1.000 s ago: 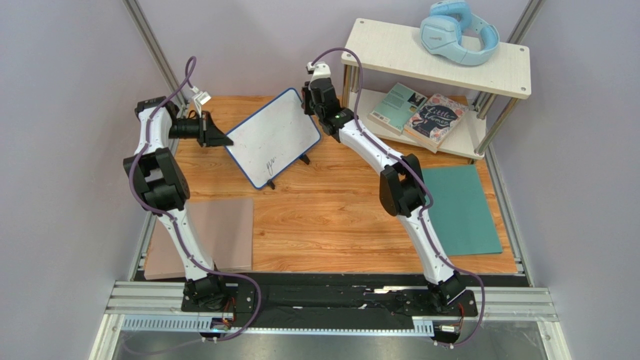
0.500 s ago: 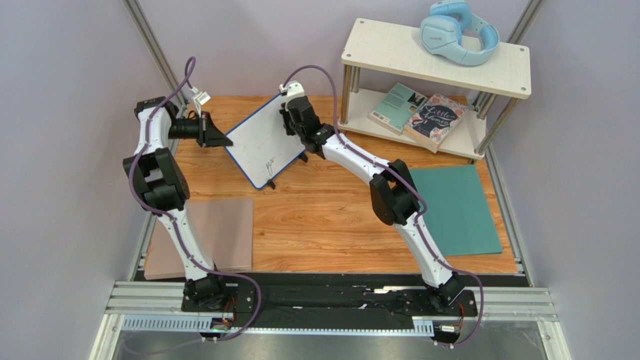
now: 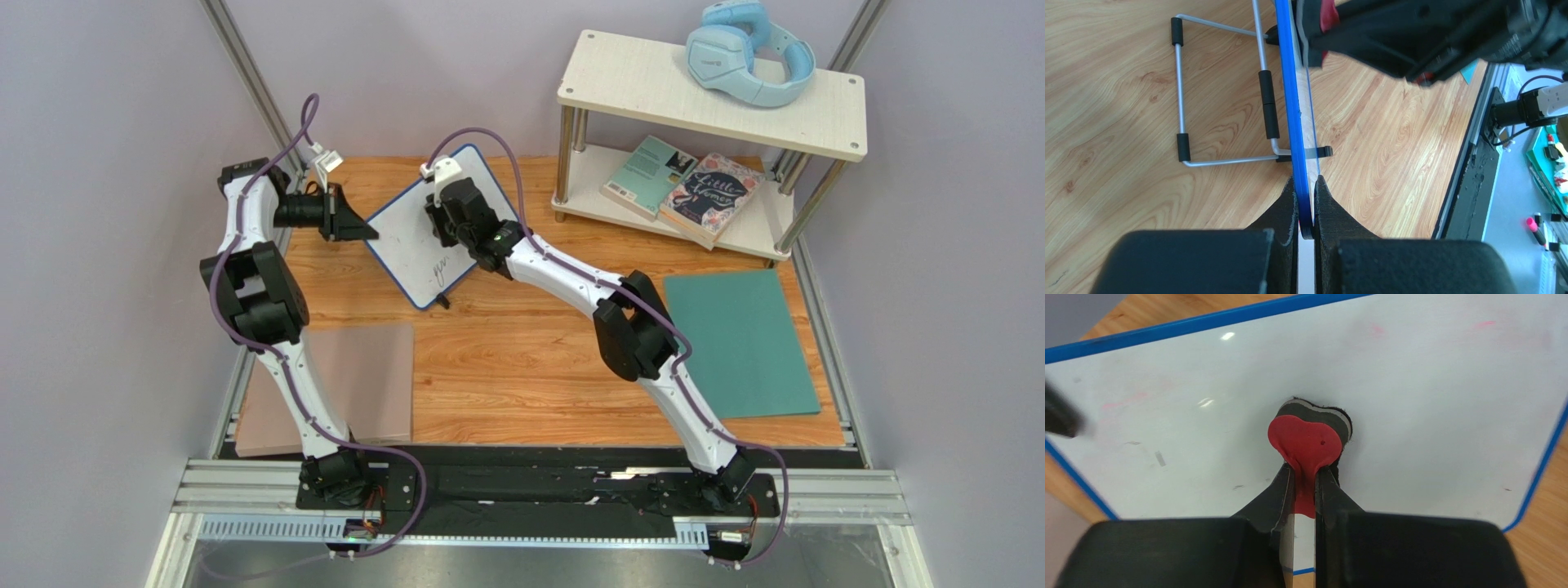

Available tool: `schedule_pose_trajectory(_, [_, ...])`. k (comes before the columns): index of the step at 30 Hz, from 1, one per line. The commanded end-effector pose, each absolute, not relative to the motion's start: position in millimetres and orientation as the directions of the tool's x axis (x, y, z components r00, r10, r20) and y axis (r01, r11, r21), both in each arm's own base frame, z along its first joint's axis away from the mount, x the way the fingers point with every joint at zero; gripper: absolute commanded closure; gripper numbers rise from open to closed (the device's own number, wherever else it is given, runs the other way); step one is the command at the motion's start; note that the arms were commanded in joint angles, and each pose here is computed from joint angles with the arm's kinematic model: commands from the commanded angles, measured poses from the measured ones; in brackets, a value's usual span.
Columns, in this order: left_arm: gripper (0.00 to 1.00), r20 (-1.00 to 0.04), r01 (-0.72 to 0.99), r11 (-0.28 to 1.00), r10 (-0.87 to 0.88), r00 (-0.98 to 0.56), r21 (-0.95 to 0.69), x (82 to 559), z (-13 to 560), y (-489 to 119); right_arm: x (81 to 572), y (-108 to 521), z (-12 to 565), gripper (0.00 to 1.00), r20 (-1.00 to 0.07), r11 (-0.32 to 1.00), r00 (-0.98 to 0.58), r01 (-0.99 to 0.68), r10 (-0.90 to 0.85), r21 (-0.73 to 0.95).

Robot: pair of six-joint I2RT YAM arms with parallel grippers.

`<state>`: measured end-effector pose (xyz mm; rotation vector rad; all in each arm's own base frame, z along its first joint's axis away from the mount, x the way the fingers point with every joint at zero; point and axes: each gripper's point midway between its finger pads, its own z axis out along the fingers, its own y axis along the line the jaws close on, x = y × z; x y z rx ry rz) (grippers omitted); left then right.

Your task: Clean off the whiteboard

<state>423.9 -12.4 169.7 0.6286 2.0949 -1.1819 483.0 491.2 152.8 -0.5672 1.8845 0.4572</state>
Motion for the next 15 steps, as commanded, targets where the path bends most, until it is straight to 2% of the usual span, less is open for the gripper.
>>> schedule_pose_trajectory(1, [1.00,-0.636,0.643,0.384,0.166,-0.754,-0.663,372.6,182.2,-44.7,409.7,548.1,143.4,1.00,-0.907,0.654,-0.357,-0.745,-0.224,0.131])
schedule_pose_trajectory(9, [1.00,-0.637,0.642,0.381,0.159,-0.754,-0.665,373.6,183.4,-45.3,381.9,568.8,139.1,1.00,-0.899,0.602,-0.371,-0.781,-0.234,0.165])
schedule_pose_trajectory(13, [1.00,-0.637,0.643,0.381,0.161,-0.754,-0.665,372.8,183.6,-45.9,388.3,574.8,147.1,1.00,-0.909,0.617,-0.367,-0.767,-0.196,0.177])
schedule_pose_trajectory(15, [1.00,-0.635,0.641,0.383,0.163,-0.755,-0.665,372.5,183.2,-45.6,402.6,573.0,157.1,1.00,-0.925,0.665,-0.341,-0.731,-0.164,0.152])
